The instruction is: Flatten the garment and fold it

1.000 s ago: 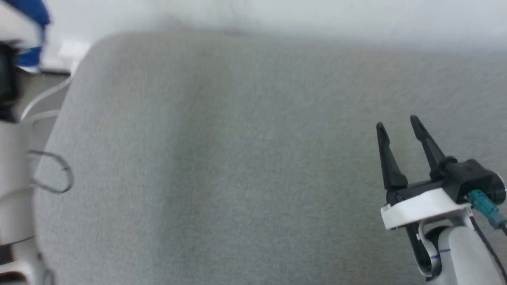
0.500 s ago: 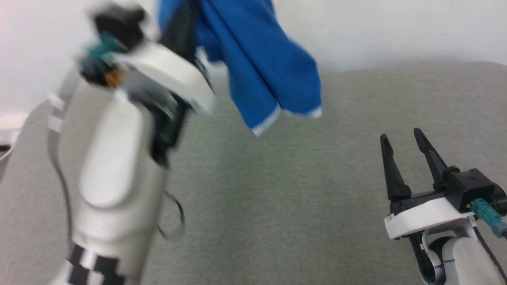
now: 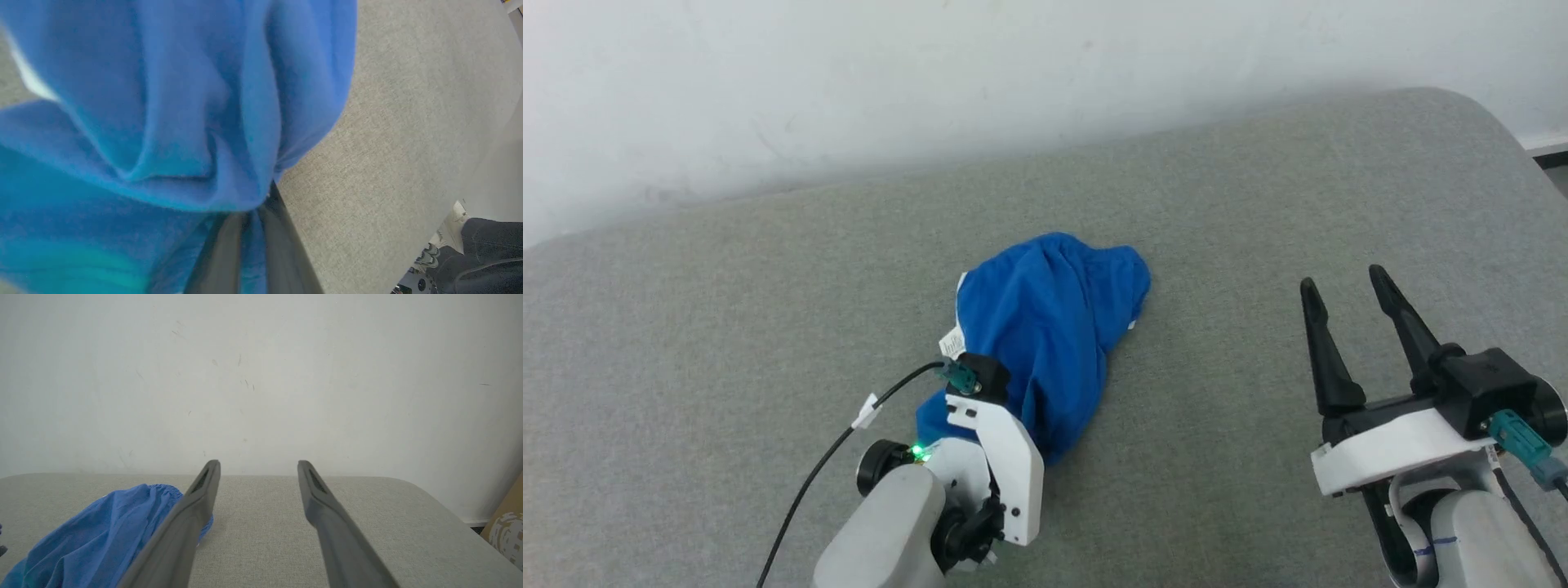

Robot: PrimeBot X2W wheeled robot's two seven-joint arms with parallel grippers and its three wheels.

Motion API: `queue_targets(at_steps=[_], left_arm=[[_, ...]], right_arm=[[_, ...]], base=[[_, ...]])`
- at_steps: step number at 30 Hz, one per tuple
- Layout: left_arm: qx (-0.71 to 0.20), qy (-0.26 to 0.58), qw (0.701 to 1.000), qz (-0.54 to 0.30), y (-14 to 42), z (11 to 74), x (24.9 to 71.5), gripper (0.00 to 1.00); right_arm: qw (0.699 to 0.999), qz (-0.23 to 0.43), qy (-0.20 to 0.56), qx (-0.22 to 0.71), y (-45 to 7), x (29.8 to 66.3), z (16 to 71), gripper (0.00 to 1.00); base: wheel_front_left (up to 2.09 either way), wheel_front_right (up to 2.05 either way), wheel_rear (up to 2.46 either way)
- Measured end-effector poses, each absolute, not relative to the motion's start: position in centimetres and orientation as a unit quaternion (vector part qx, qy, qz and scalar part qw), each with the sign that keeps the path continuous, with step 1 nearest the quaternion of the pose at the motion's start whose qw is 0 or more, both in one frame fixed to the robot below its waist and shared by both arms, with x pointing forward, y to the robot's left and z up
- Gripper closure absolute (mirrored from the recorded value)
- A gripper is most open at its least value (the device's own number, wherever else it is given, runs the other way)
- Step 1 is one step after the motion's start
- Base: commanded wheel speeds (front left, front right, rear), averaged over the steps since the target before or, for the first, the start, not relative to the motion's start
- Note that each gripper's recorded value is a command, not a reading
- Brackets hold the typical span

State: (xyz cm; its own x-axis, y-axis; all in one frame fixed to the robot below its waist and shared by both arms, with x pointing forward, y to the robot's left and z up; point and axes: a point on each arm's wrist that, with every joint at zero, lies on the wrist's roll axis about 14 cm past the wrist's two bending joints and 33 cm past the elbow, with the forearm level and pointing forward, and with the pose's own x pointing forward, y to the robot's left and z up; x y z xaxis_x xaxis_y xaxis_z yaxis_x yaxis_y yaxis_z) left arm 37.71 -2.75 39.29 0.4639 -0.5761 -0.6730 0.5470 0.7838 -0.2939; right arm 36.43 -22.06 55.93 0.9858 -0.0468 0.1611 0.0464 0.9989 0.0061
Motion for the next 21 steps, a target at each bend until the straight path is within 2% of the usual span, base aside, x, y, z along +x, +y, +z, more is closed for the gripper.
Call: queue_targets(at_steps=[3,5,7,11,16,21], left_arm=[[-0.046,0.392,0.857,-0.331,-3.0,39.9,37.6,0.0],[-0.08,0.36,0.871,-0.324,-3.0,41.2,38.0,0.0],[-0.117,0.294,0.896,-0.31,-2.4,43.6,39.4,0.0],[-0.183,0.108,0.941,-0.262,0.4,51.1,42.6,0.0],[-0.16,-0.055,0.971,-0.17,6.7,55.8,43.0,0.0],[-0.09,-0.098,0.988,-0.084,12.7,56.1,41.6,0.0]], right_arm=[[0.997,-0.02,-0.078,0.002,-21.8,36.5,55.7,0.0],[0.997,-0.013,-0.075,0.004,-21.3,36.7,55.5,0.0],[0.997,-0.003,-0.076,0.005,-20.7,36.8,55.6,0.0],[0.997,0.015,-0.078,0.003,-19.5,37.3,55.8,0.0],[0.996,0.042,-0.083,0.002,-17.7,37.6,56.2,0.0],[0.992,0.093,-0.087,-0.007,-14.2,37.9,56.9,0.0]], base=[[0.0,0.0,0.0],[0.0,0.0,0.0],[0.0,0.0,0.0],[0.0,0.0,0.0],[0.0,0.0,0.0],[0.0,0.0,0.0]])
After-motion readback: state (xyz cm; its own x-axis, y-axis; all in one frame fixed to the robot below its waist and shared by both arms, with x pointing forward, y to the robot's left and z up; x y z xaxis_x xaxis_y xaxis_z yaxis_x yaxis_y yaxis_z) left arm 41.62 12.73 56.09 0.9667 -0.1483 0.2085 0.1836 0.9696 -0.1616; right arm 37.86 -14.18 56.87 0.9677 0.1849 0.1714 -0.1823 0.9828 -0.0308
